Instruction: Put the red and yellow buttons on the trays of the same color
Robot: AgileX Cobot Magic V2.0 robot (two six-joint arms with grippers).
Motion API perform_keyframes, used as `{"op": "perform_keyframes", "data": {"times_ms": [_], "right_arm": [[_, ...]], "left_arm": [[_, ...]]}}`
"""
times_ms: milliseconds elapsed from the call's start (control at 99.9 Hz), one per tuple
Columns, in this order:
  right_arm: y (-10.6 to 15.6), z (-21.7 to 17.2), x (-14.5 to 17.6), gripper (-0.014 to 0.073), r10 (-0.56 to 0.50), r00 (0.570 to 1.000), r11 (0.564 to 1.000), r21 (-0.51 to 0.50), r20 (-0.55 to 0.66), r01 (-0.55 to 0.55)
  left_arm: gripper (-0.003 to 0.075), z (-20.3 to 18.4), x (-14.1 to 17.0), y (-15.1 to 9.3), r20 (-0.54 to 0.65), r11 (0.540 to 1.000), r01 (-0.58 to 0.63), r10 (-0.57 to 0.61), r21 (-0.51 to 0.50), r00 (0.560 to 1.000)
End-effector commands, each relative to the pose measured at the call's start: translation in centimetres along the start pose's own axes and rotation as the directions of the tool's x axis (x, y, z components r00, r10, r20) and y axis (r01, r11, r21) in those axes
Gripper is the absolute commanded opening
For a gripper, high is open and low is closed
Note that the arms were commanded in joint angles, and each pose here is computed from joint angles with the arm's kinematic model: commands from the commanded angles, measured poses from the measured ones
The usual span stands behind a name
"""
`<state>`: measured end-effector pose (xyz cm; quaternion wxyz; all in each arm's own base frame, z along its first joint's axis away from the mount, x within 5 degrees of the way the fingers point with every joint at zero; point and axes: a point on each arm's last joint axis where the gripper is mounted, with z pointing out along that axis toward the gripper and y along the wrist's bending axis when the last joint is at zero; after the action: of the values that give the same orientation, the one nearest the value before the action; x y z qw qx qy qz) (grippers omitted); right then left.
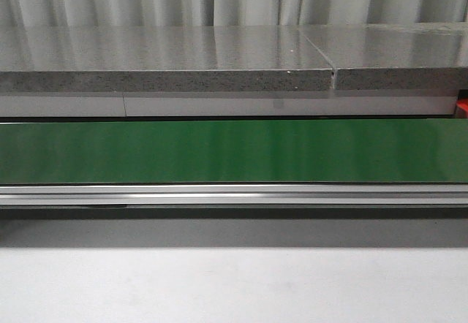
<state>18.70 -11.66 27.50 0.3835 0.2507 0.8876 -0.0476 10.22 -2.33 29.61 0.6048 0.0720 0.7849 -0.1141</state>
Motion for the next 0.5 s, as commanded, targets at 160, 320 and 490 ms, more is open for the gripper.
{"op": "perform_keyframes", "data": {"times_ms": [160, 320, 490], "right_arm": [[4.5, -4.2, -3.4, 0.0663, -0.150, 0.961, 0.978, -0.106, 0.231, 0.178], [7.3, -5.4, -4.5, 0.0663, -0.217, 0.922, 0.946, -0.164, 0.322, 0.280], [10.2, -6.1, -4.3, 0.0663, -0.283, 0.872, 0.894, -0.220, 0.398, 0.390]], "left_arm": [[-0.0019, -0.2, -1.2, 0.1, 0.068, 1.000, 0.025, -0.024, -0.018, 0.997], [-0.0019, -0.2, -1.2, 0.1, 0.068, 1.000, 0.025, -0.024, -0.018, 0.997], [-0.0019, -0.2, -1.2, 0.1, 0.068, 1.000, 0.025, -0.024, -0.018, 0.997]]}}
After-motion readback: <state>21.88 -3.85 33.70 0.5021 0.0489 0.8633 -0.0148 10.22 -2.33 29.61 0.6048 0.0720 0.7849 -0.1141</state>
